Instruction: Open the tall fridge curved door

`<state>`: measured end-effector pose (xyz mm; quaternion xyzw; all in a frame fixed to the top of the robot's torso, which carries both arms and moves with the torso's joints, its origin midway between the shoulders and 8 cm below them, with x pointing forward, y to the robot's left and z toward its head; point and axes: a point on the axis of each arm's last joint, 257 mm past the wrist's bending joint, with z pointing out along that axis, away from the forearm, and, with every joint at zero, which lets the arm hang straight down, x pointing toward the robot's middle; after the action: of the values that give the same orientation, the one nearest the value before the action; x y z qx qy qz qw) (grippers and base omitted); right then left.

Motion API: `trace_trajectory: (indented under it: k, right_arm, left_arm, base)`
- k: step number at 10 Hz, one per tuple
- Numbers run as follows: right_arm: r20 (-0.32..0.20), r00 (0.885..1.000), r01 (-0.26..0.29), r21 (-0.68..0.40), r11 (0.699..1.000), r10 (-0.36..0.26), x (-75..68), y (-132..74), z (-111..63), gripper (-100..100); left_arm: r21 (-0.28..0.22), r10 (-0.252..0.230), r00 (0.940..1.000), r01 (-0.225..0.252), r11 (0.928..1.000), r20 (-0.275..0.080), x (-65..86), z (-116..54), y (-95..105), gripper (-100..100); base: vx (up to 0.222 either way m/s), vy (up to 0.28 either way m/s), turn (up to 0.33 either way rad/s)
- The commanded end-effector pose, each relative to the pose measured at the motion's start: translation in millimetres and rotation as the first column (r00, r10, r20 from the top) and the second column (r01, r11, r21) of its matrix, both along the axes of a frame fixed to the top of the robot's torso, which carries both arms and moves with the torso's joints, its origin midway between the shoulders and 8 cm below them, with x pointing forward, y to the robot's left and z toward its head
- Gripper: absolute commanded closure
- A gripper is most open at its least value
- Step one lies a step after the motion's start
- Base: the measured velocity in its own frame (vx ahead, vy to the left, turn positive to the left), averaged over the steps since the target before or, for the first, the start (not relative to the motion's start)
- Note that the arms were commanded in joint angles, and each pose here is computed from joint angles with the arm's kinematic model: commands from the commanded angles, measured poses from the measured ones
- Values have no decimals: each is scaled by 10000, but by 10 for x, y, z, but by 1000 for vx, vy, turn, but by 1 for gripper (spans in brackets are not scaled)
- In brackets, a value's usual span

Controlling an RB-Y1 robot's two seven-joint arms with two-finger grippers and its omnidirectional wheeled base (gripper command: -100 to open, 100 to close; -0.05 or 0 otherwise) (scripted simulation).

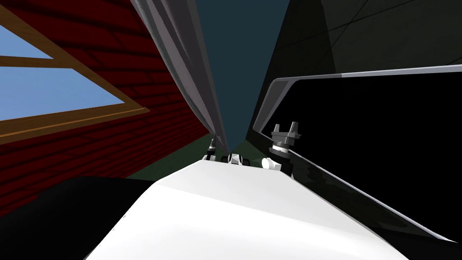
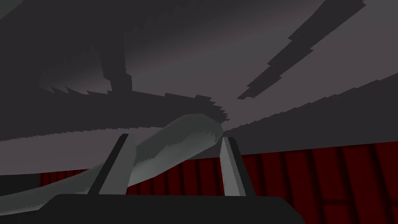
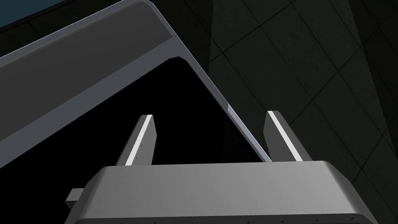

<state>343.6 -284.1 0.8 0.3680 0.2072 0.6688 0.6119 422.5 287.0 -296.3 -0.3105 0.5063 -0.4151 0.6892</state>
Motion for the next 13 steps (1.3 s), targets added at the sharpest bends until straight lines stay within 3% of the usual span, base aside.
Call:
trace_trajectory:
  k: [1,2,3,13]
  right_arm:
    - [-1,10000,1,-1,10000,-1,0,0,0,0]
    - [-1,10000,1,-1,10000,-1,0,0,0,0]
    - [-1,10000,1,-1,10000,-1,0,0,0,0]
    - [0,10000,0,1,10000,0,0,0,0,0]
  left_arm:
    - [-1,18,10000,-18,10000,8,-173,-80,-14,100]
    - [1,20,10000,-20,10000,-17,-147,-50,-10,100]
    - [345,-41,10000,43,9994,-76,-118,-19,104,-100]
    - [1537,-6,9974,117,9880,-716,263,224,563,-100]
  base:
    - [-8,24,1]
    - [-3,13,1]
    - [-13,-15,-7]
    - [-36,-43,-7]
